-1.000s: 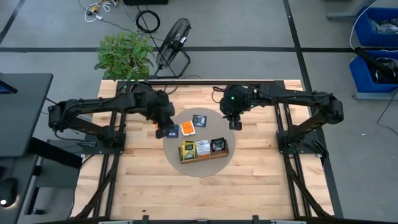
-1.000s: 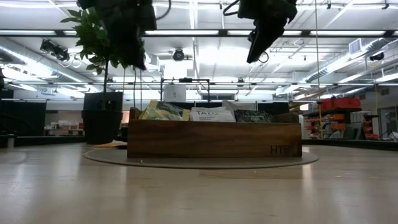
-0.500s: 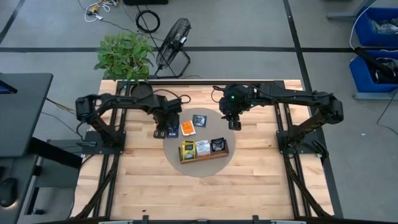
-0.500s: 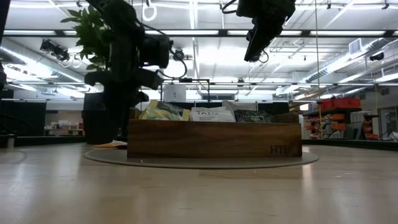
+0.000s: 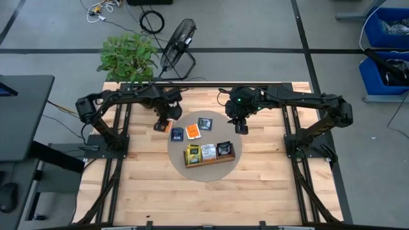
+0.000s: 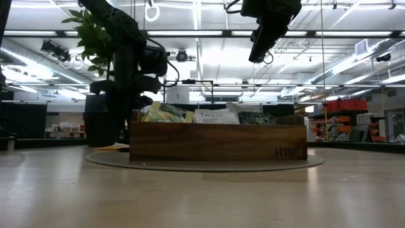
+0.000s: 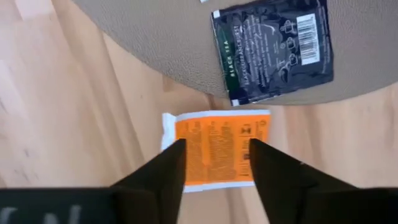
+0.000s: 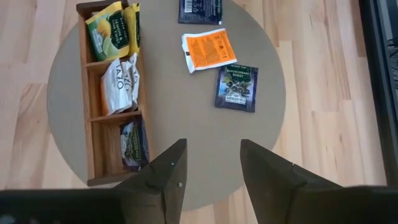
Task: Pick & Place Tea
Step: Put the orange tea bag into the middle section of the wooden organizer
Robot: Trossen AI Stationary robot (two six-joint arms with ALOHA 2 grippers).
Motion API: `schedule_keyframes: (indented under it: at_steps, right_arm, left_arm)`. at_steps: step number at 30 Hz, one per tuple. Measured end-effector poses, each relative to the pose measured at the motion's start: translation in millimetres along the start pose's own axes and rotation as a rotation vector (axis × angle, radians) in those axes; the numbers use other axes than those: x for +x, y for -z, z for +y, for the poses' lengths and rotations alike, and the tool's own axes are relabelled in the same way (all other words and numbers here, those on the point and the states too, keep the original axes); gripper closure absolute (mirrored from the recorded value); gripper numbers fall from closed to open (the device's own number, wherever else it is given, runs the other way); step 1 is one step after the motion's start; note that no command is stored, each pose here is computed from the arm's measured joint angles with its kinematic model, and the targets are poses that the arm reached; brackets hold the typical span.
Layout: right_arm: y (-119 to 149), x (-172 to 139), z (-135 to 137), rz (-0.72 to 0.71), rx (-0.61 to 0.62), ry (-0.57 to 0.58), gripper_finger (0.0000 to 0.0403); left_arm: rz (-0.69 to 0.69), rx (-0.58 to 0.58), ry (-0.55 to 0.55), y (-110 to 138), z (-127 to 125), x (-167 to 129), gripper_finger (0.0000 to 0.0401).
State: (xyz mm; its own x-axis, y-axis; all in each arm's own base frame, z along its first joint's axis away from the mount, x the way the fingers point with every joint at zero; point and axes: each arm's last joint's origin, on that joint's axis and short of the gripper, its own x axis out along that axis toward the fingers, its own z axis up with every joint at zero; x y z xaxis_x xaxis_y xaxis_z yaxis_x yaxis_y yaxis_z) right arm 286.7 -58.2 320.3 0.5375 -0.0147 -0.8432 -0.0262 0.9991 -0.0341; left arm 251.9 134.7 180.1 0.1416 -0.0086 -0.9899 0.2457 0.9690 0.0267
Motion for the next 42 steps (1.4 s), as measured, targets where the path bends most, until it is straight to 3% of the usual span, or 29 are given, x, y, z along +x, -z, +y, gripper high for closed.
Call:
schedule_keyframes:
  at_steps: [7,14,29,42]
  right_arm:
    - [-2,1,0,-0.012,-0.001,0.003,0.0246]
    - [-3,1,-1,-0.028,0.023,0.008,0.0246]
    - [-5,1,-1,-0.045,0.040,0.012,0.0246]
    - [-5,1,-1,-0.047,0.045,0.012,0.0246]
  left_arm:
    - [-0.041,0.122,-0.049,-4,10,7,0.0129]
    - [0.014,0.112,0.001,2,20,28,0.0120]
    - [0.034,0.093,0.043,4,26,48,0.0186]
    - [0.037,0.068,0.058,4,25,49,0.0333]
